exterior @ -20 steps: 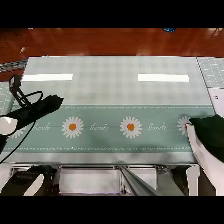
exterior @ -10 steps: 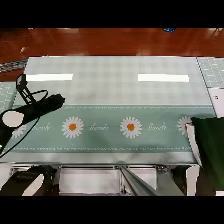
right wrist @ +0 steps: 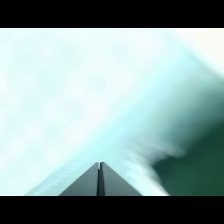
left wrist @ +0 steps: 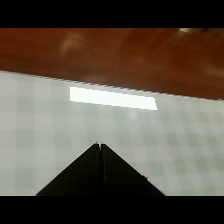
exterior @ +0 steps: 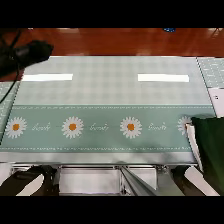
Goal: Fold the shirts.
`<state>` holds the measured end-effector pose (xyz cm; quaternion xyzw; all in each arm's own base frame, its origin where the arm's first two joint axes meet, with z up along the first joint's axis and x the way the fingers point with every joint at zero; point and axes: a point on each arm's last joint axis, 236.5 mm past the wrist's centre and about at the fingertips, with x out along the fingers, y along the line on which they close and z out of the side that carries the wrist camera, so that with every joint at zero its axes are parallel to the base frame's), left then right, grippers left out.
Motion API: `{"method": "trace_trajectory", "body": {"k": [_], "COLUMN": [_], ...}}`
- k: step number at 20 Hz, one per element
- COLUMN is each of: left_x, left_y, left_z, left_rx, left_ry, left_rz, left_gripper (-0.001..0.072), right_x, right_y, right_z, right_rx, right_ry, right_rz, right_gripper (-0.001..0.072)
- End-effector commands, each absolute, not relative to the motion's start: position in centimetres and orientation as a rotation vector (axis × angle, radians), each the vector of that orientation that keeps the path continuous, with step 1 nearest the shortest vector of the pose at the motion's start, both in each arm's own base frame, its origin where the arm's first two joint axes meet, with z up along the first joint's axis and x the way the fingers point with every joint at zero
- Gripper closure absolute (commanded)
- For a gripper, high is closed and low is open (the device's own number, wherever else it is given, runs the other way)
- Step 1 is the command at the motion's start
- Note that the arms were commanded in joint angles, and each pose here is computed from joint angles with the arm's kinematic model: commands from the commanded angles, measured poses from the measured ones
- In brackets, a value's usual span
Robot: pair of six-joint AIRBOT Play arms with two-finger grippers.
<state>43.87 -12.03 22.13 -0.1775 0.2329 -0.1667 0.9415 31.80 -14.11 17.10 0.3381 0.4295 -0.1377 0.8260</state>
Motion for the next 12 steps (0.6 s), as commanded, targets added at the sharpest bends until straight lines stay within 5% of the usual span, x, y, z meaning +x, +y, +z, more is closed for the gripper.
{"method": "trace_trajectory", "body": {"k": [1, 4, 6, 12], "left_x": [45.0, 44.2, 42.7, 42.3], "left_y": [-17.2, -17.1, -14.2, -13.8], "left_z": [21.9, 12.2, 6.7, 6.0], "left_rx": [-0.231, -0.103, -0.069, -0.099], "left_ry": [0.655, 0.973, 1.163, 1.195], "left_rz": [-0.473, -0.407, -0.268, -0.240], "left_gripper": [0.0691, 0.0691, 0.0690, 0.0689], "right_x": [42.3, 43.0, 41.8, 40.7], "right_y": [-0.4, 6.9, 4.3, 3.8], "right_z": [17.0, 10.3, 6.3, 4.7], "right_rx": [0.468, 0.126, -0.051, -0.068], "right_ry": [0.915, 1.094, 1.238, 1.323], "right_rz": [0.060, 0.149, -0.030, -0.078], "right_gripper": [0.0693, 0.0693, 0.0693, 0.0693]}}
